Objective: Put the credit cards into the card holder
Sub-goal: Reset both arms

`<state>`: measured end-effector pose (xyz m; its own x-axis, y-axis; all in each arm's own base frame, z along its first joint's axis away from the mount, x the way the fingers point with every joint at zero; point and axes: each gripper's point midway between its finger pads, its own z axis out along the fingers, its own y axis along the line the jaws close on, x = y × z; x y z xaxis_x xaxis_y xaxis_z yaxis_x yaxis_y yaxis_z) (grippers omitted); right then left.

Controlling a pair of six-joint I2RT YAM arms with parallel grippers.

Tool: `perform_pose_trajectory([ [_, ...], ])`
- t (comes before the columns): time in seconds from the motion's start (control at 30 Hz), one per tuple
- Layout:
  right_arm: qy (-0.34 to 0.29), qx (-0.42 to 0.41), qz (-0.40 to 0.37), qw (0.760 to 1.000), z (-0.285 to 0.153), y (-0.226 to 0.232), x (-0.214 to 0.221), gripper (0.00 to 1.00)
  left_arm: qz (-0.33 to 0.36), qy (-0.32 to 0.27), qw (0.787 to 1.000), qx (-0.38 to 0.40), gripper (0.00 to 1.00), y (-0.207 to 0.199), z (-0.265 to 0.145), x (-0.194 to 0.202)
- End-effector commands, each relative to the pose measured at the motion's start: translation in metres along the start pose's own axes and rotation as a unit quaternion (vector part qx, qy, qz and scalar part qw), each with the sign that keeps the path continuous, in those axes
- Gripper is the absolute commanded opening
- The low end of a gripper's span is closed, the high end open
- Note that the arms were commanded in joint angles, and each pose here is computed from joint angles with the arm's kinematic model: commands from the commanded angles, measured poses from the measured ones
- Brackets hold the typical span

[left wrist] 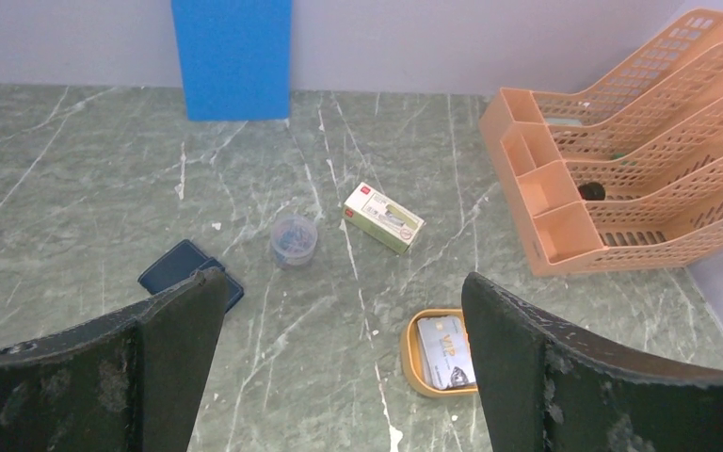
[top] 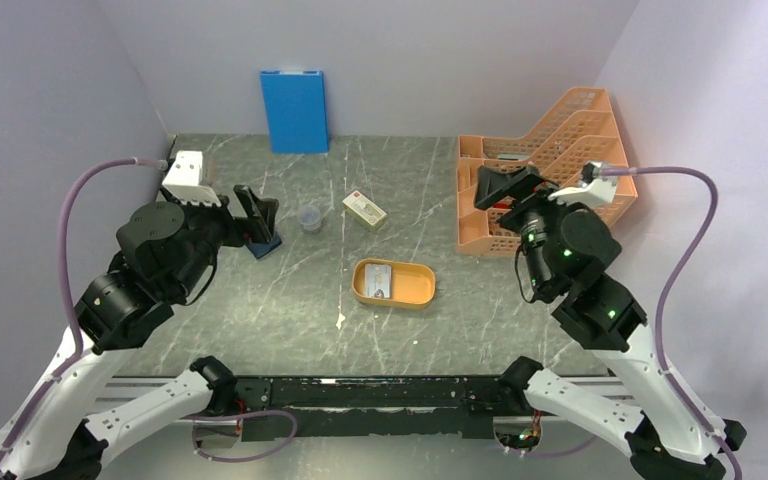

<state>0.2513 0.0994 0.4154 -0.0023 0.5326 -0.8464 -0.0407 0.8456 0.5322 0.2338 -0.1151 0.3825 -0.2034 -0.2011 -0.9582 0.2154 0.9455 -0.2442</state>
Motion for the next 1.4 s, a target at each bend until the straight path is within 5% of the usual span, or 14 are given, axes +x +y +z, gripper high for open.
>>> perform_pose_trajectory([
  [0.0, -0.062, -0.029, -0.020, 0.997, -0.010, 0.020, -0.062, 1.00, -0.014, -0.060, 0.997, 0.044, 0.98, -0.018, -0.011, -0.047],
  [0.33, -0.119, -0.150, 0.005, 0.981, -0.037, 0.081, -0.146, 1.00, -0.039, -0.191, 0.962, 0.193, 0.98, -0.072, -0.048, -0.134],
  [0.73, -0.081, -0.128, -0.023, 0.988, -0.016, 0.074, -0.103, 1.00, -0.036, -0.157, 0.974, 0.162, 0.98, -0.071, -0.029, -0.129],
  [1.37, -0.084, -0.108, -0.004, 0.991, -0.017, 0.060, -0.097, 1.00, -0.020, -0.098, 0.983, 0.152, 0.98, -0.073, -0.006, -0.093],
])
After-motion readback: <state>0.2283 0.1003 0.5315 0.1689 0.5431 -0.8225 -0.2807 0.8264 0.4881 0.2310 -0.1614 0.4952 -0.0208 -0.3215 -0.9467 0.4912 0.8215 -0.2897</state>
